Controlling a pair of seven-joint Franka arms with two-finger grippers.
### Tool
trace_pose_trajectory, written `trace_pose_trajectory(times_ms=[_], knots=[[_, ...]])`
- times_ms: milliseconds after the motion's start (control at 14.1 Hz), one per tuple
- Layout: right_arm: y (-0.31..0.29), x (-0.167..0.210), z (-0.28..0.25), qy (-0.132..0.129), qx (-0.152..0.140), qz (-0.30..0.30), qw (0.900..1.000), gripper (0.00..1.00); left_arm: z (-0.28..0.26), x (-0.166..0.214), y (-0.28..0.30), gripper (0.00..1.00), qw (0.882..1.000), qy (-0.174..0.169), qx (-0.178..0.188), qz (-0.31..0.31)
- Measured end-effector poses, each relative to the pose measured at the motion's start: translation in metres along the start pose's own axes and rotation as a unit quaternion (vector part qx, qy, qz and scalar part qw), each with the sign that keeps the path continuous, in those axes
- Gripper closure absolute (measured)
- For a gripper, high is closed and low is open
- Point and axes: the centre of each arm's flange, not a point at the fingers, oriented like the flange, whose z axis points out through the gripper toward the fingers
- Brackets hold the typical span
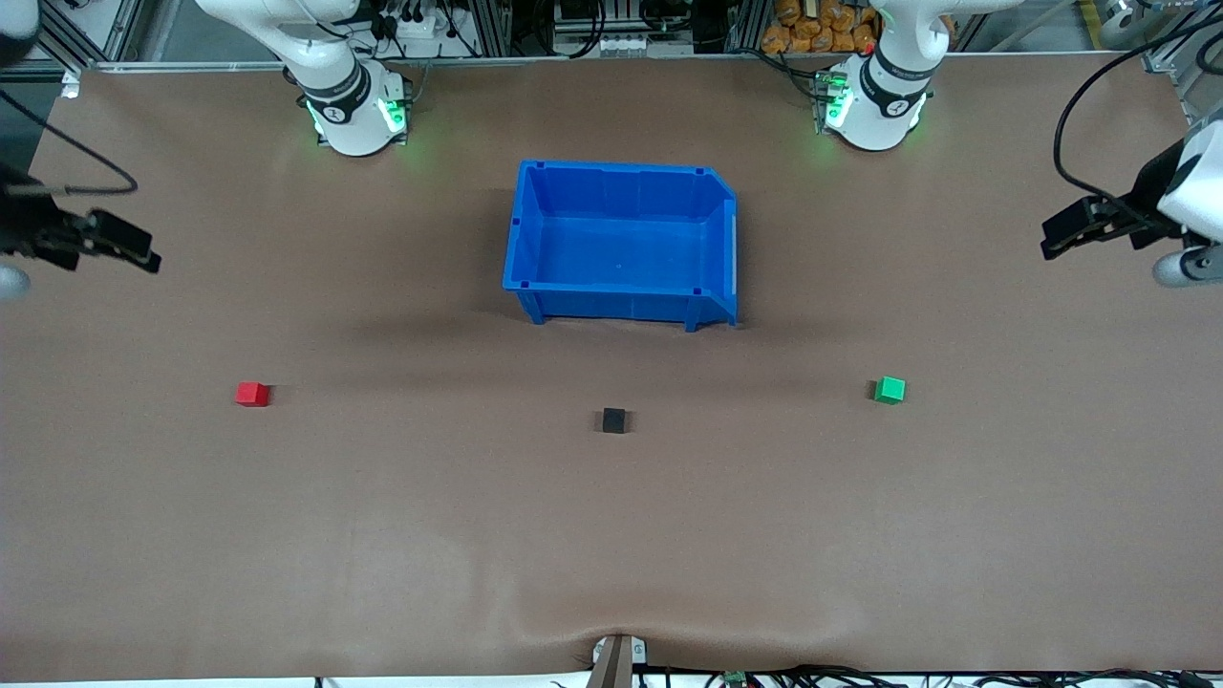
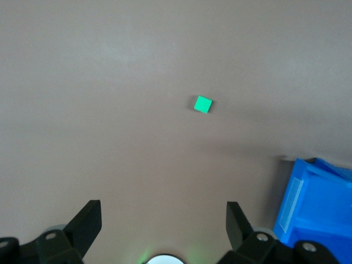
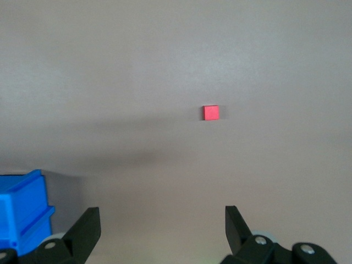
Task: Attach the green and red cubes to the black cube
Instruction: 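Grasp the red cube with the right gripper while the left gripper grasps the green cube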
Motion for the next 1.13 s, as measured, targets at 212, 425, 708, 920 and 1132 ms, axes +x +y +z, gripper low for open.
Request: trace_pose_trajectory(times_ms=[212,425,708,920,1132], knots=[[0.008,0.034,0.066,-0.051,-0.001,0.008,0.999,0.0,0.052,0.027,0.018,0.0,0.999,-0.04,-0.008,0.012],[0.025,0.061,0.14,-0.107,-0.004,0.023,0.994,0.0,0.096,0.06,0.04,0.0,0.999,-0.03,-0.033,0.021],[0.053,0.088,0.239,-0.156,-0.009,0.046,0.987,0.0,0.158,0.098,0.053,0.0,0.998,-0.012,-0.055,0.017],[0.057,0.099,0.283,-0.161,-0.013,0.05,0.986,0.0,0.215,0.108,0.065,0.0,0.998,-0.003,-0.06,0.021],[0.061,0.109,0.314,-0.15,-0.027,0.032,0.988,0.0,0.271,0.105,0.076,0.0,0.997,0.011,-0.065,0.041]])
